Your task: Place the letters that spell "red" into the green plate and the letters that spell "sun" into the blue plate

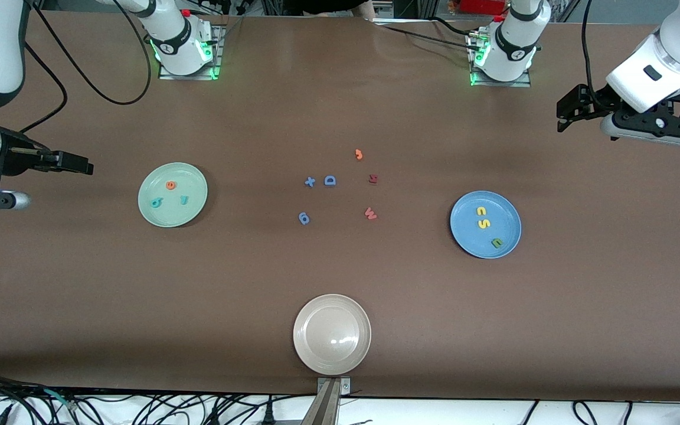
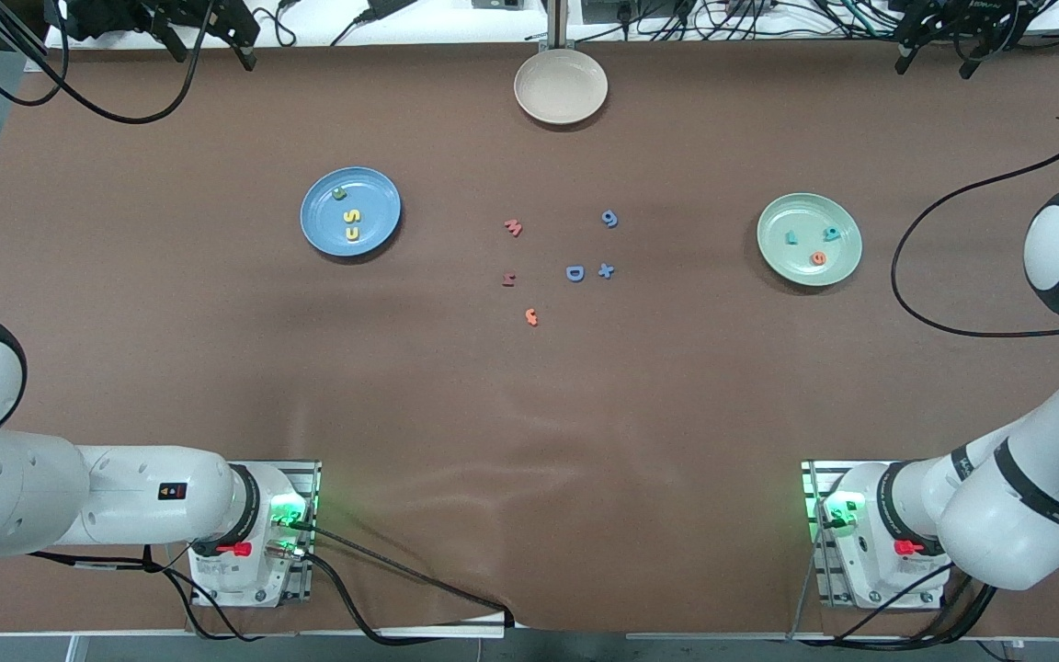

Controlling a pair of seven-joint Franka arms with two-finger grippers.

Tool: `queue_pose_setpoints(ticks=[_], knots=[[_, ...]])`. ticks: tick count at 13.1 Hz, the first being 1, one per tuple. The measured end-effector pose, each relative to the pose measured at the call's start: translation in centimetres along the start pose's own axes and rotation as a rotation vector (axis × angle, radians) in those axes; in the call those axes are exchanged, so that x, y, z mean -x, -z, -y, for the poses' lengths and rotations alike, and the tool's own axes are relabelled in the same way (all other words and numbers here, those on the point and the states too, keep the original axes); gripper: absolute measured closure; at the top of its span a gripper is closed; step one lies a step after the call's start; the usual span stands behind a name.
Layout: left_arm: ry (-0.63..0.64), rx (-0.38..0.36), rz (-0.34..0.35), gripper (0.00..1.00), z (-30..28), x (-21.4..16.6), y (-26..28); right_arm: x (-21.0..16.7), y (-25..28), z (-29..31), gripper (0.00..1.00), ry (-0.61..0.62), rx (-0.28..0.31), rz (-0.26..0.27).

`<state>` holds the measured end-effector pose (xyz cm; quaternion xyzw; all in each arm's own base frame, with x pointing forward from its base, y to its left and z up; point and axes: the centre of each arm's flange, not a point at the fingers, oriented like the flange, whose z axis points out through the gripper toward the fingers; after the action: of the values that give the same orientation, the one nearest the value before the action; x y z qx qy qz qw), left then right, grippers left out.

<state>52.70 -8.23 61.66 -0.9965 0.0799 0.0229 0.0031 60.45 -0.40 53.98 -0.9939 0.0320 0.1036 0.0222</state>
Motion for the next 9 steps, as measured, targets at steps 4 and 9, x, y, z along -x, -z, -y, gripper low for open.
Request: queue_pose_setpoints(ticks=[4, 9], knots=[[0.0, 0.0, 0.0, 0.0, 0.0, 0.0, 0.0, 0.4, 2.9, 1.4, 0.0, 0.027, 0.009, -0.046], [0.001, 0.0, 0.0, 0.0, 0.0, 0.0, 0.0, 0.4, 3.0, 0.9, 0.0, 0.02, 0.048, -0.044]])
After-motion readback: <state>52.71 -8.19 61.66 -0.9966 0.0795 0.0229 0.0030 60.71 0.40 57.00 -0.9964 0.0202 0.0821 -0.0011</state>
